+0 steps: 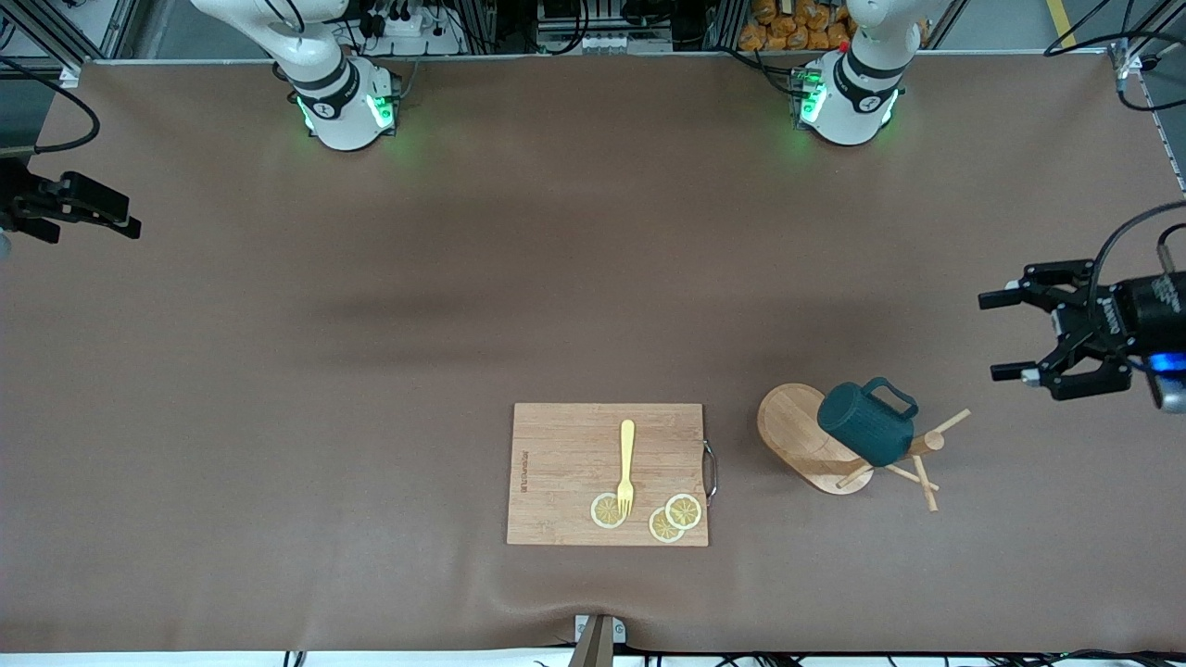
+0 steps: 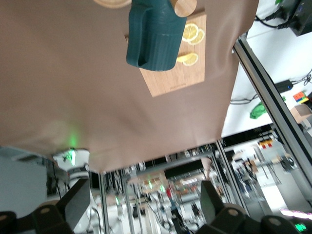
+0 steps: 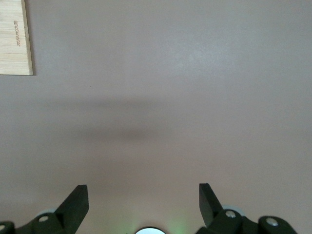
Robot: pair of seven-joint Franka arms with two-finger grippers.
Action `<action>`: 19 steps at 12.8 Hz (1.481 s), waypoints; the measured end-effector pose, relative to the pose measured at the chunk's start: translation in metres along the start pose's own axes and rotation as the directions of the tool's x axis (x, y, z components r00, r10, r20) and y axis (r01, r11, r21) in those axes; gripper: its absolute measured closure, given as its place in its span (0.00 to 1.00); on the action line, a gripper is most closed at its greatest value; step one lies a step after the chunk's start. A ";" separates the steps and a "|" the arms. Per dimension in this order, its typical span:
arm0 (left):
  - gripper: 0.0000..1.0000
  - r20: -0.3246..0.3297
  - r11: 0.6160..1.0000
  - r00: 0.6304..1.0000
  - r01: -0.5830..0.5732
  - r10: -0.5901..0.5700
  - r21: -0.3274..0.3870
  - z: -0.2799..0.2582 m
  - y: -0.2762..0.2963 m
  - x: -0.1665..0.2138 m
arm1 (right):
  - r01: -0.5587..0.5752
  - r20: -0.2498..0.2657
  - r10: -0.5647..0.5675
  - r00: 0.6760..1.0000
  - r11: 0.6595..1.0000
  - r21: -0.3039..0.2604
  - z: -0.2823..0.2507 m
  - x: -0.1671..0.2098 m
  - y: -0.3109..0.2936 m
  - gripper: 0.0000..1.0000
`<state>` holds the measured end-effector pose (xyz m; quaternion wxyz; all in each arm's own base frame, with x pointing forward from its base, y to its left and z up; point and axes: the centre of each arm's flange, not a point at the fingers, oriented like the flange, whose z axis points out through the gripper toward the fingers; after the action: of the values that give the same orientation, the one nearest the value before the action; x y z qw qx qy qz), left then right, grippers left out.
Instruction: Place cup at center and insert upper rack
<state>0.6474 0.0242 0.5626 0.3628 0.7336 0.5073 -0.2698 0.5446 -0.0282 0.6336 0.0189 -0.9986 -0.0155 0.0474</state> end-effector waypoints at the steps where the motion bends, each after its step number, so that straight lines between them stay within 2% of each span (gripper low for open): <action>1: 0.00 -0.026 1.000 1.000 -0.016 0.017 0.005 -0.005 -0.002 -0.012 | 0.000 0.000 0.000 1.000 1.000 0.000 0.000 0.000 0.000 0.00; 4: 0.00 -0.072 0.998 0.996 -0.052 0.053 0.019 -0.017 -0.008 -0.041 | 0.000 0.000 0.000 1.000 1.000 0.000 0.000 0.000 0.000 0.00; 7: 0.00 -0.158 0.991 0.979 -0.121 0.129 0.058 -0.029 -0.016 -0.065 | 0.000 -0.007 0.000 1.000 1.000 -0.001 -0.004 -0.002 0.000 0.00; 9: 0.00 -0.238 0.967 0.941 -0.211 0.241 0.142 -0.037 -0.026 -0.082 | 0.000 -0.011 0.000 1.000 1.000 -0.001 -0.006 -0.003 0.000 0.00; 10: 0.00 -0.270 0.943 0.911 -0.265 0.313 0.199 -0.040 -0.032 -0.090 | 0.000 -0.013 0.000 1.000 1.000 -0.001 -0.007 -0.004 -0.001 0.00; 13: 0.00 -0.314 0.836 0.791 -0.407 0.524 0.368 -0.051 -0.046 -0.108 | 0.003 -0.014 -0.003 1.000 1.000 -0.001 -0.007 -0.004 -0.002 0.00; 14: 0.00 -0.309 0.788 0.750 -0.437 0.585 0.433 -0.052 -0.050 -0.109 | 0.007 -0.014 -0.007 1.000 1.000 -0.002 -0.007 -0.004 -0.004 0.00; 17: 0.00 -0.248 0.614 0.621 -0.487 0.744 0.622 -0.041 -0.052 -0.112 | 0.018 -0.015 -0.018 1.000 1.000 -0.003 -0.008 -0.004 -0.010 0.00; 19: 0.00 -0.222 0.529 0.563 -0.469 0.796 0.707 -0.030 -0.049 -0.118 | 0.023 -0.016 -0.023 1.000 1.000 -0.004 -0.008 -0.003 -0.013 0.00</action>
<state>0.5621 -0.0055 0.6573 0.0458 0.9853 0.1597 -0.0400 0.5416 -0.0161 0.6427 0.0177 -0.9987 -0.0267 0.0393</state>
